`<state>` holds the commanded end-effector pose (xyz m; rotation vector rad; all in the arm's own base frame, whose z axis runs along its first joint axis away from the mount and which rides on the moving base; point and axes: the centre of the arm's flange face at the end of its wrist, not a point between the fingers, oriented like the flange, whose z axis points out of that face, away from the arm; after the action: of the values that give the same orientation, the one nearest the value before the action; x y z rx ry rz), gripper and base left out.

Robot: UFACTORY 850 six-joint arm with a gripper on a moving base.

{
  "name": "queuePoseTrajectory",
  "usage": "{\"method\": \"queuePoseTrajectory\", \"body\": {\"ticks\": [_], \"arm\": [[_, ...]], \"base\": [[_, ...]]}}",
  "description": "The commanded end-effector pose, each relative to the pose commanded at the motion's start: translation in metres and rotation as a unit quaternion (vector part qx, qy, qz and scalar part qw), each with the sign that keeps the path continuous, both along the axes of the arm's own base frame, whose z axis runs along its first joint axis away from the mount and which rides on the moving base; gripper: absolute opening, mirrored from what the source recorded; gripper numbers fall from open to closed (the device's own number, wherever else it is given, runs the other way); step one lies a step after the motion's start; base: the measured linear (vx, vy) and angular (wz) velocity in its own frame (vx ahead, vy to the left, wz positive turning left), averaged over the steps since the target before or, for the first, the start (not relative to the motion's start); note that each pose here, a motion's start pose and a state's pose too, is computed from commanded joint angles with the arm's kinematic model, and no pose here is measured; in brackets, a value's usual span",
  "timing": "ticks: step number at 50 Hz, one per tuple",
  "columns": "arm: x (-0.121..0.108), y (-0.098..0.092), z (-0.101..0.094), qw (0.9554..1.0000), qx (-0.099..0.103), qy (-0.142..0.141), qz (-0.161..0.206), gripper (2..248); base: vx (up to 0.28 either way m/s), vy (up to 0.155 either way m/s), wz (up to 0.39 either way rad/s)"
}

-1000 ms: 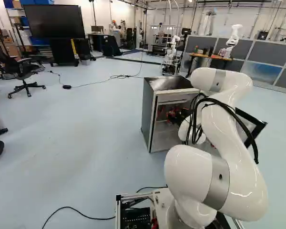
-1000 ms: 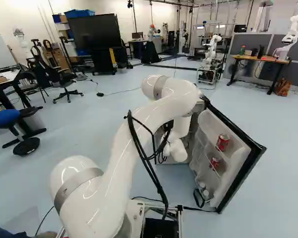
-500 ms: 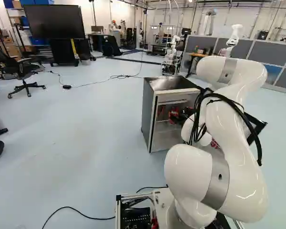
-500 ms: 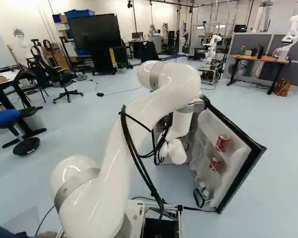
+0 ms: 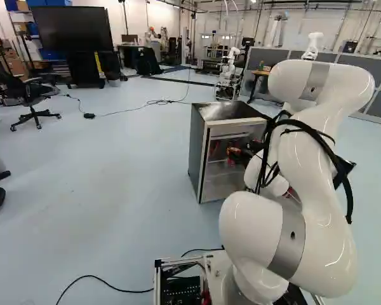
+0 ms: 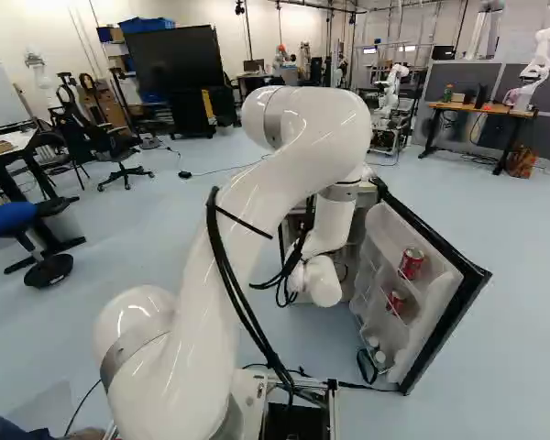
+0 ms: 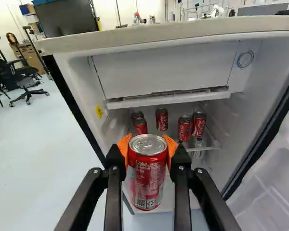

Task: Grab a drink from the fridge

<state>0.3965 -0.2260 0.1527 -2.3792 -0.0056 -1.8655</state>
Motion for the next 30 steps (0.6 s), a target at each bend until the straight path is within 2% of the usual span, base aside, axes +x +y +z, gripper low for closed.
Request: {"method": "queuePoseTrajectory", "body": {"ticks": [30], "arm": [[-0.001, 0.001, 0.037, 0.9996, -0.016, -0.021, 0.000, 98]], "base": [[0.000, 0.000, 0.000]]}}
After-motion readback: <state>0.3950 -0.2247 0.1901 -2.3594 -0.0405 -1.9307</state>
